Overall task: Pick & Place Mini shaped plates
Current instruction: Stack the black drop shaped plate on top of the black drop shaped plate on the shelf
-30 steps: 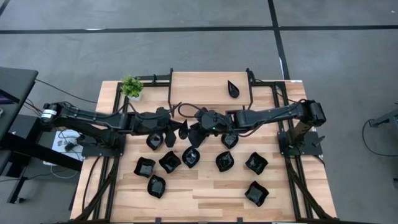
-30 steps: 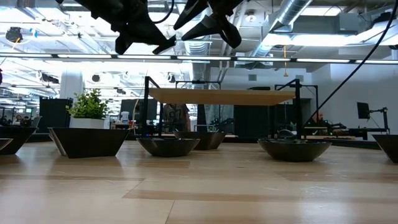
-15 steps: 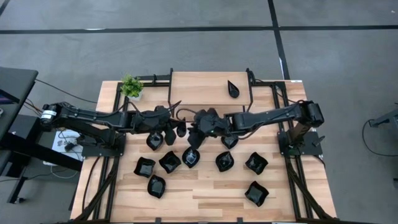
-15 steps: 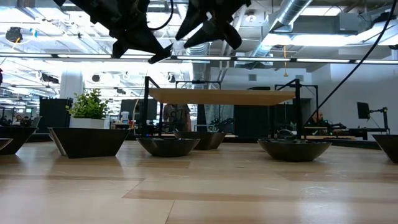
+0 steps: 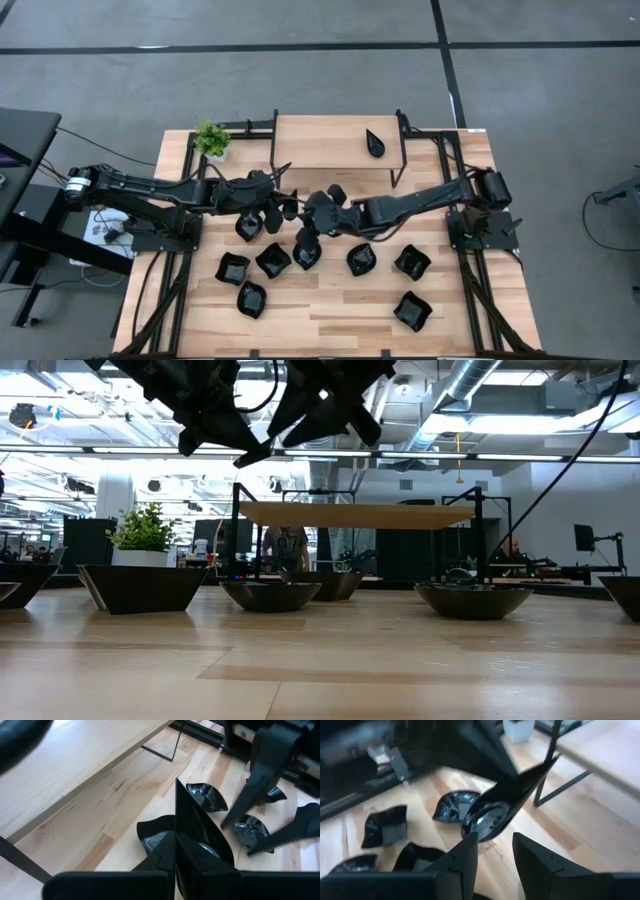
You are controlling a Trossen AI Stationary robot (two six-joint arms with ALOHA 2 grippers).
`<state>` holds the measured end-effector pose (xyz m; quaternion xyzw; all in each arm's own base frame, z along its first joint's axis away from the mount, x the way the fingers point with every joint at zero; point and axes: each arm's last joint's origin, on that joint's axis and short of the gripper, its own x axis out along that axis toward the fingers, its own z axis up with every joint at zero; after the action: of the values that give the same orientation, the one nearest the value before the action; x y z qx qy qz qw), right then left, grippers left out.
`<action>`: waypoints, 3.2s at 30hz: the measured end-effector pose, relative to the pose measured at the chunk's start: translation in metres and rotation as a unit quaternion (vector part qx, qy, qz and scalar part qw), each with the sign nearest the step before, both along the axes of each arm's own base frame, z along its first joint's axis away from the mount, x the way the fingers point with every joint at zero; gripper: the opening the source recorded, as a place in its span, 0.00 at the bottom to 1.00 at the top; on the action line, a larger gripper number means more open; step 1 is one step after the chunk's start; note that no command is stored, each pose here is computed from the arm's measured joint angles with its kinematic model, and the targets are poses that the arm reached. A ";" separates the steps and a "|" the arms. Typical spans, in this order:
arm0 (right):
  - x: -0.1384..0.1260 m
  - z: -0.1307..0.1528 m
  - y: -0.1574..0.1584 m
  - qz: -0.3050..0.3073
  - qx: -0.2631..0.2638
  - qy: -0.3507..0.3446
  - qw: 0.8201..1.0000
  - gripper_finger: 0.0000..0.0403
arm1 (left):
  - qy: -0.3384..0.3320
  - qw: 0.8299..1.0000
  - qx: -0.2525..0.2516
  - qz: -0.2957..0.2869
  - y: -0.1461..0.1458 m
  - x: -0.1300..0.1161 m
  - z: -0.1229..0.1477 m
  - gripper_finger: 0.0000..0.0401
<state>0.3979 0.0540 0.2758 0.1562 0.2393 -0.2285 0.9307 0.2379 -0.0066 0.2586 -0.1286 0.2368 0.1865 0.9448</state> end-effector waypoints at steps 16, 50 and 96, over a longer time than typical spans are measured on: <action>0.004 0.007 -0.002 -0.017 0.029 -0.046 0.998 0.29 | 0.004 1.000 0.000 0.000 0.000 0.000 -0.001 0.01; 0.008 0.004 -0.023 -0.057 0.063 -0.062 0.994 0.05 | -0.016 1.000 -0.022 -0.004 -0.001 0.001 0.002 0.02; -0.005 0.004 -0.039 -0.089 0.074 -0.009 0.993 0.00 | 0.016 0.998 -0.012 -0.055 0.002 -0.002 0.000 0.36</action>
<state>0.3925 0.0148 0.2798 0.2470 0.2324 -0.2909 0.8946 0.2364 -0.0046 0.2581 -0.1235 0.2610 0.1338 0.9480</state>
